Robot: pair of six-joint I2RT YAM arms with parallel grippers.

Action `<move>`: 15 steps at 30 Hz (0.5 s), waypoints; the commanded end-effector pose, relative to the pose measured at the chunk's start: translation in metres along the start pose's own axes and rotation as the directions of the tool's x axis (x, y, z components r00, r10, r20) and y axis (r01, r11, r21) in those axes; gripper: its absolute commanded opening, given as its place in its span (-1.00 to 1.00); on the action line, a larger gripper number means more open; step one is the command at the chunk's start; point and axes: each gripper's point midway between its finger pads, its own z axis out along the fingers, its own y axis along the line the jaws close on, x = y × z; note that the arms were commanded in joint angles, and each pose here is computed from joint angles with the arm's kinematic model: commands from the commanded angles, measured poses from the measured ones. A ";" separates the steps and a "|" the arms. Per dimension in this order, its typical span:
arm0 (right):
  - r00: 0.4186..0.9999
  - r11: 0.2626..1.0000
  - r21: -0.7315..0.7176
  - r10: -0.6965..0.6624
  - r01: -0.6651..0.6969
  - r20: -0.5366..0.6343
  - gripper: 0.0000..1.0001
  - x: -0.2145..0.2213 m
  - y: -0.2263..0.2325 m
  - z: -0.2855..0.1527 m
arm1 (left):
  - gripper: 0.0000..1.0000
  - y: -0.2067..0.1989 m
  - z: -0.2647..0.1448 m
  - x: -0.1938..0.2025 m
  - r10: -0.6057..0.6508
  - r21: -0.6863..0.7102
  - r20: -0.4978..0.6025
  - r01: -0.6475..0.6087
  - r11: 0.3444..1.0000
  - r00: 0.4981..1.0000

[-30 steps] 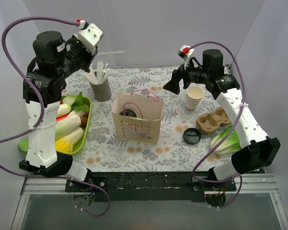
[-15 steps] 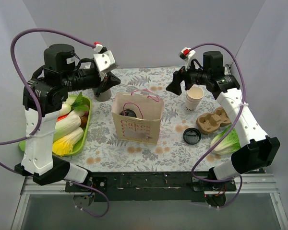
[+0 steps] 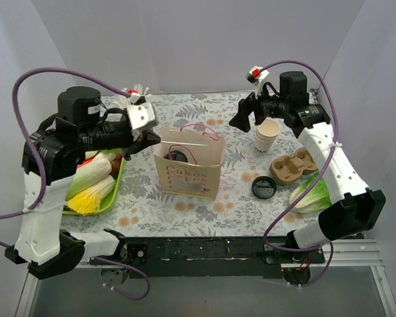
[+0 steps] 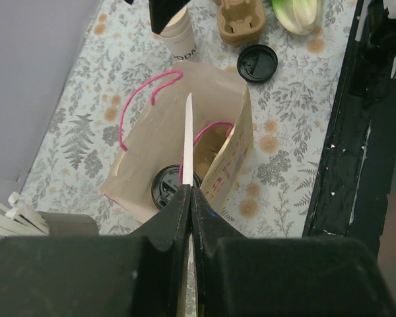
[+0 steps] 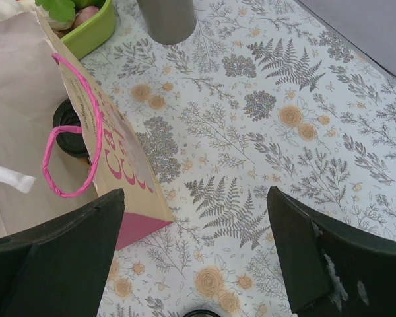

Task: Pack the takeout coffee

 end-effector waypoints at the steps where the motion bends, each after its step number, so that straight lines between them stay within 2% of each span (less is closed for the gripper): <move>1: 0.999 1.000 -0.009 -0.025 0.025 0.027 0.92 -0.008 0.004 -0.005 | -1.00 0.001 0.035 0.027 -0.057 0.098 -0.093 0.066 0.993 0.994; 6: 0.999 0.999 -0.009 -0.035 0.036 0.034 0.92 -0.011 0.006 -0.008 | -1.00 0.020 0.062 0.035 -0.024 0.110 -0.120 0.037 0.993 0.992; 7: 0.999 0.999 -0.009 -0.035 0.035 0.032 0.92 -0.011 0.006 -0.009 | -0.91 0.026 0.067 0.030 -0.008 0.099 -0.096 0.017 0.995 0.995; 8: 0.999 0.999 -0.007 -0.037 0.037 0.033 0.92 -0.010 0.006 -0.009 | -0.78 0.030 0.072 0.028 -0.020 0.090 -0.083 0.028 0.996 0.996; 9: 0.999 0.999 -0.006 -0.038 0.038 0.032 0.92 -0.008 0.007 -0.009 | -0.38 0.034 0.077 0.025 -0.022 0.079 -0.067 0.027 0.997 0.997; 12: 0.999 0.999 0.003 -0.033 0.033 0.039 0.93 -0.008 0.007 -0.012 | 0.09 0.048 0.094 0.012 -0.019 0.057 0.007 0.019 0.998 1.000; 13: 0.999 1.000 0.007 -0.028 0.028 0.042 0.94 -0.009 0.007 -0.012 | 0.34 0.057 0.098 0.000 -0.008 0.033 0.054 0.006 0.999 0.999; 15: 0.999 1.000 0.024 -0.019 0.019 0.037 0.96 -0.008 0.005 -0.013 | 0.50 0.066 0.106 -0.010 -0.033 0.016 0.092 0.032 0.999 0.995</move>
